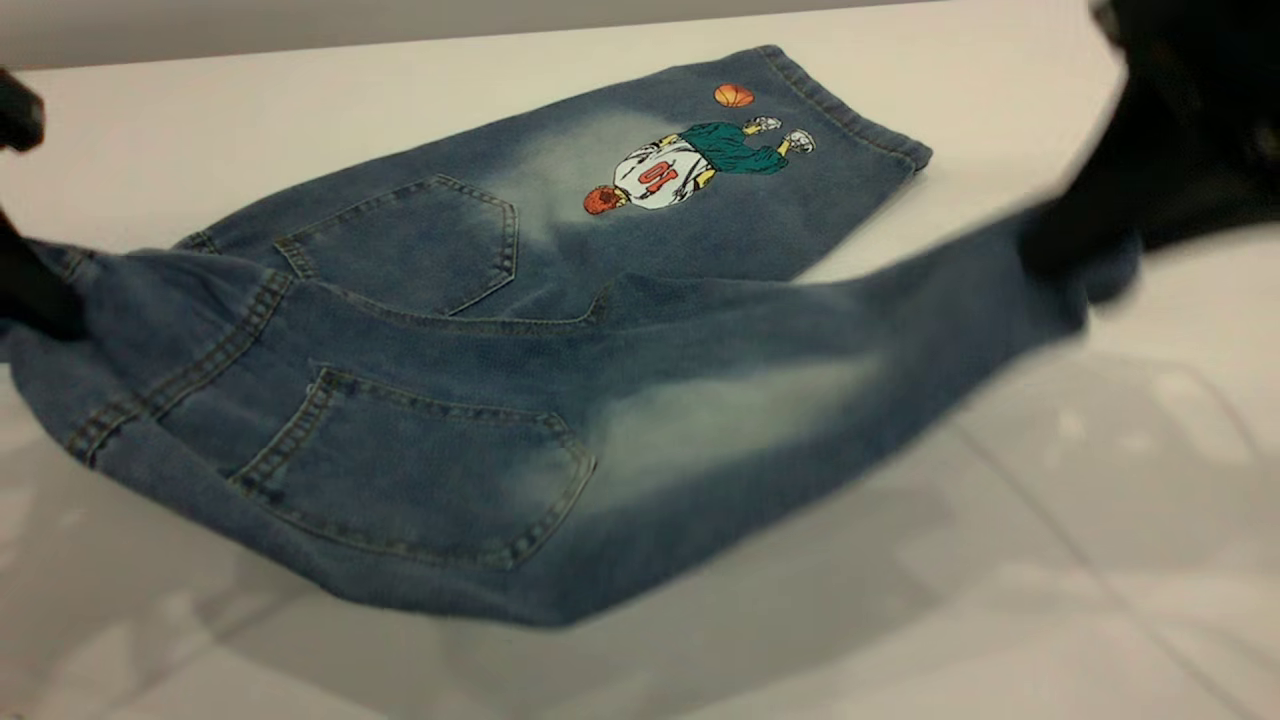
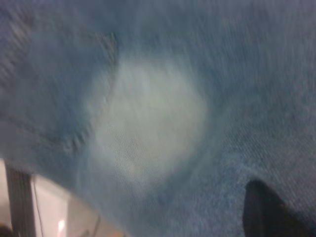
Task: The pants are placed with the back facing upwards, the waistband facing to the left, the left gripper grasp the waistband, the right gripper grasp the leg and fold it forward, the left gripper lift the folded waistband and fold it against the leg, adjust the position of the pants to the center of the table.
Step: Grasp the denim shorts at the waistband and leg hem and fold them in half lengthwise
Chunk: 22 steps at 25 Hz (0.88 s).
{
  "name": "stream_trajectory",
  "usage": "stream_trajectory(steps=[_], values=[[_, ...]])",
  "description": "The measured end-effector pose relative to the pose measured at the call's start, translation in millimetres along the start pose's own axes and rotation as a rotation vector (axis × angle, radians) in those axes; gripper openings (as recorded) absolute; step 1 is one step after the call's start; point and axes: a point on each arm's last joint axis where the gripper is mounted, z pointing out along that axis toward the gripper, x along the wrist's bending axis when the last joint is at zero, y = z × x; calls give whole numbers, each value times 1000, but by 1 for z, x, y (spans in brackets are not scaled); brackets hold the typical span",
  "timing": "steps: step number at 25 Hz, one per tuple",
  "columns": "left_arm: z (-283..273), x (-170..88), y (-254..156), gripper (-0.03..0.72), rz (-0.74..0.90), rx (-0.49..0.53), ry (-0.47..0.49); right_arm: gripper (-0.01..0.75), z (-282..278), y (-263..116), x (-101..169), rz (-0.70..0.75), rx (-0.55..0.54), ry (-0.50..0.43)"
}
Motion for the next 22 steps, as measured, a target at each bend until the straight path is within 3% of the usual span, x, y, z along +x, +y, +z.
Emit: stream_trajectory(steps=[13,22], values=[[-4,-11,25,160,-385,-260,-171,16,22,95,1,-2,-35,25],[8,-2,41,160,-679,-385,-177,16,63,152,-15,29,-34,49]])
